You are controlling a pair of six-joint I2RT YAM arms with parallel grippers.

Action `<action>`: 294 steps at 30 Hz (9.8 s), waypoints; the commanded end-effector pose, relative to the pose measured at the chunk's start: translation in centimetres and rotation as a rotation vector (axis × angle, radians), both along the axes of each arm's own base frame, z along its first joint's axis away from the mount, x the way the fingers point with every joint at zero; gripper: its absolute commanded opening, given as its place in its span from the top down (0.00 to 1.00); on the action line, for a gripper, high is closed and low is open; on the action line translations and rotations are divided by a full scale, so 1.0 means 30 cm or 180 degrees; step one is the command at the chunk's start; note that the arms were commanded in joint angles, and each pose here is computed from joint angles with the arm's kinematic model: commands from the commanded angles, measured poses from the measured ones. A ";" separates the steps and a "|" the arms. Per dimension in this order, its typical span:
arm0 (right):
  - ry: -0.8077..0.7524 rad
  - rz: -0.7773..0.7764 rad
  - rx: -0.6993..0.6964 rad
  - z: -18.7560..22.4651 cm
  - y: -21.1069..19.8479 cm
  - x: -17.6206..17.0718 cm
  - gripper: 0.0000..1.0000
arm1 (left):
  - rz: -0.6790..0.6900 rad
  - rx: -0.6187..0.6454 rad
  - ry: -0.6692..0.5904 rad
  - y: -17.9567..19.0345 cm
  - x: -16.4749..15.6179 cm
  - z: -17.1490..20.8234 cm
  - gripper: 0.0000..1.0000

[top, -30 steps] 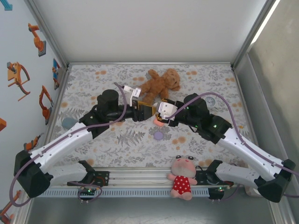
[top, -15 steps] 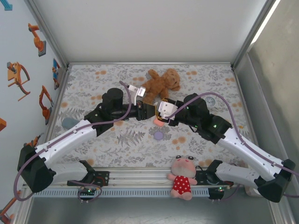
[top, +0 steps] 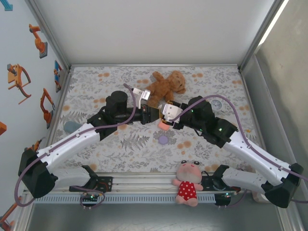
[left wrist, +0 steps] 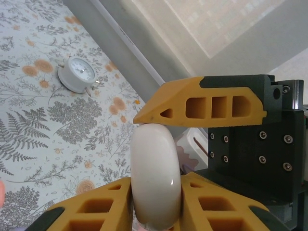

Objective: Insert wireless bluetooth earbuds into charging case

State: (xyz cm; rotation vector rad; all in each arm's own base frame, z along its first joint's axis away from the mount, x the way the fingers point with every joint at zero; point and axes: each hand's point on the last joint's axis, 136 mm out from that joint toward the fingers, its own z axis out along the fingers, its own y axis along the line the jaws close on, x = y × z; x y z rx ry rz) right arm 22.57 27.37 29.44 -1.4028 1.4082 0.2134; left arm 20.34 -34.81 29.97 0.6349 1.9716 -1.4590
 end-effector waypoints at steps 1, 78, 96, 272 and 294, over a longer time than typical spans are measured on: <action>-0.0009 -0.0049 0.0102 0.013 0.015 0.017 0.53 | -0.0141 -0.0063 -0.0088 -0.017 -0.019 0.041 0.76; 0.1154 0.0857 0.2046 0.423 0.187 -0.053 0.27 | 0.0334 -0.0894 -0.3028 0.283 -0.199 0.292 0.90; 0.1142 0.0626 0.2060 0.478 0.159 -0.033 0.26 | 0.0341 -0.0831 -0.2977 0.289 -0.198 0.274 0.90; 0.4391 -0.1163 0.0640 -0.609 0.613 0.133 0.90 | 0.0548 -0.0954 -0.3041 0.414 -0.283 0.320 0.90; 0.3165 -0.1112 0.1807 -0.002 0.293 0.251 0.90 | 0.0619 -0.0944 -0.2989 0.400 -0.253 0.309 0.91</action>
